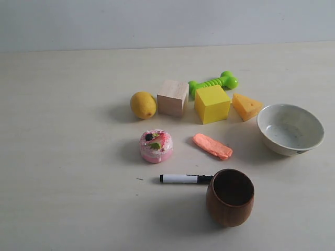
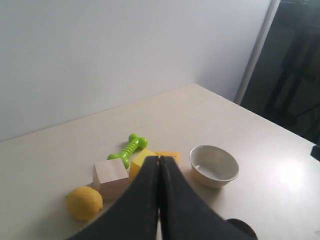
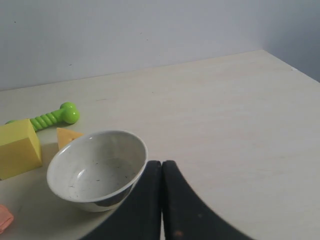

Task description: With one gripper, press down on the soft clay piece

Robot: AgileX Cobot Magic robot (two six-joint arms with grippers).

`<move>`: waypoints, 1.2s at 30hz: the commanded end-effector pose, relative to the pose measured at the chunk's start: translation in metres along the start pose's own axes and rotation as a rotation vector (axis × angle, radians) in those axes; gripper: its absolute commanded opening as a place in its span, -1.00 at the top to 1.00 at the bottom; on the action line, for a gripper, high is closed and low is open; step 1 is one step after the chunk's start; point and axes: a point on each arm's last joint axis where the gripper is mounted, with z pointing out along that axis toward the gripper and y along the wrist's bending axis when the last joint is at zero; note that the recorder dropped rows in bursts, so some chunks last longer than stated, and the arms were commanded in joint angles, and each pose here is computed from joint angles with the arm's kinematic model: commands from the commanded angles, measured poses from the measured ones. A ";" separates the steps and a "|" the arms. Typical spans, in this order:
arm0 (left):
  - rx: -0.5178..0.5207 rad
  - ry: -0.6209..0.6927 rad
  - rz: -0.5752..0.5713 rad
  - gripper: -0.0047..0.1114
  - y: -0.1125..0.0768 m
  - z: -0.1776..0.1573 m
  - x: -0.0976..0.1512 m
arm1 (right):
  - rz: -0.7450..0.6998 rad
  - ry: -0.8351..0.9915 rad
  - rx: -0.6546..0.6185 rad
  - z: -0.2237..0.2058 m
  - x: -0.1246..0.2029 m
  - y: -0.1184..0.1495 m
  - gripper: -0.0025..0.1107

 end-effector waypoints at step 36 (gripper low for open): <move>0.194 0.628 0.029 0.92 -0.020 0.221 0.018 | -0.009 -0.011 0.000 0.000 0.000 0.000 0.96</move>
